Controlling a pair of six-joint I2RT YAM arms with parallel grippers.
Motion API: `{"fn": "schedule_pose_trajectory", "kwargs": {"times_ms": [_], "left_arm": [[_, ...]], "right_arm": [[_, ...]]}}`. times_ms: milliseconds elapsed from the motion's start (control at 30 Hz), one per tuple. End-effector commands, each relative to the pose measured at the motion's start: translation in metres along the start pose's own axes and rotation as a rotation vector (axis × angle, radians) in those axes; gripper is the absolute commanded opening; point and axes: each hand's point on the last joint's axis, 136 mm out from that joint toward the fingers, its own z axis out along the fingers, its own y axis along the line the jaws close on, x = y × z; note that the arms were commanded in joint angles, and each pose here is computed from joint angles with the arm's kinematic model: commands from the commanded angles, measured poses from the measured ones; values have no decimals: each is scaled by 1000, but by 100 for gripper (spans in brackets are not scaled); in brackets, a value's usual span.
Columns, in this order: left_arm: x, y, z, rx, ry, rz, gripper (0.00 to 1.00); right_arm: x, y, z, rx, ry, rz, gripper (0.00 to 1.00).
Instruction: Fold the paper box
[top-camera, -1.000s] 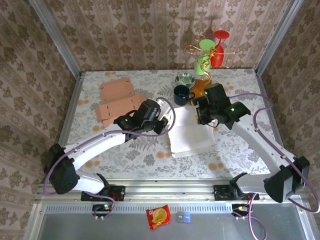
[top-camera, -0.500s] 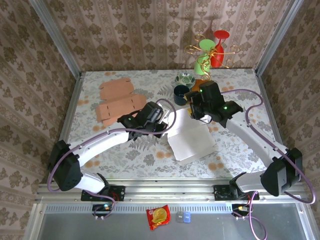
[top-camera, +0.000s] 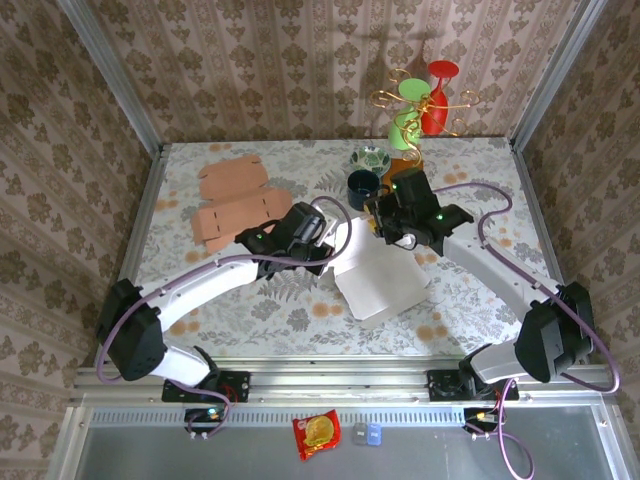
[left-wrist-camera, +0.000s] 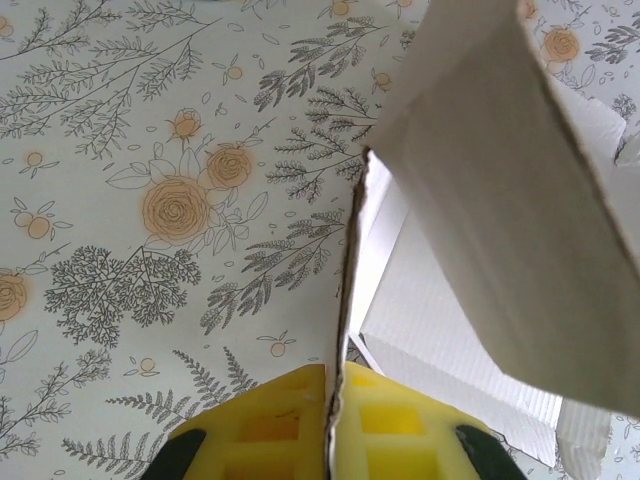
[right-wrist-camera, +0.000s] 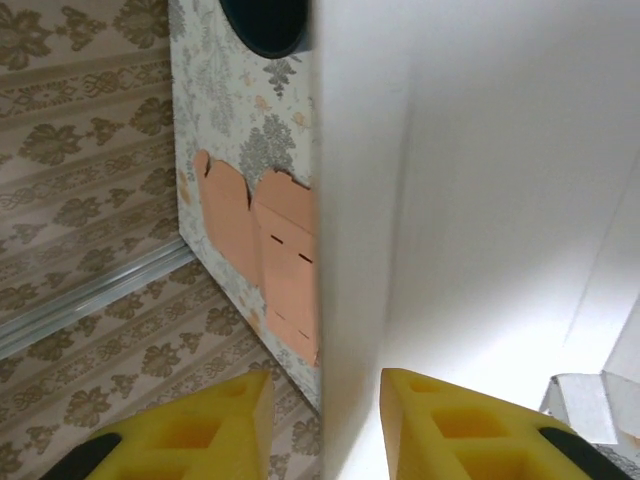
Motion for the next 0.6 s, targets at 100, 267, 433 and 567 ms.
{"fn": "schedule_pose_trajectory", "kwargs": {"times_ms": [100,267,433,567], "left_arm": [[-10,-4,-5,22,-16,-14,0],[-9,-4,-4,24,-11,-17,0],[-7,-4,-4,28,-9,-21,0],[-6,-3,-3,29,-4,-28,0]], "right_arm": [[-3,-5,7,8,10,-3,25],[-3,-6,8,9,11,2,17],[-3,-7,7,10,11,4,8],[-2,-8,8,11,13,5,1]]}}
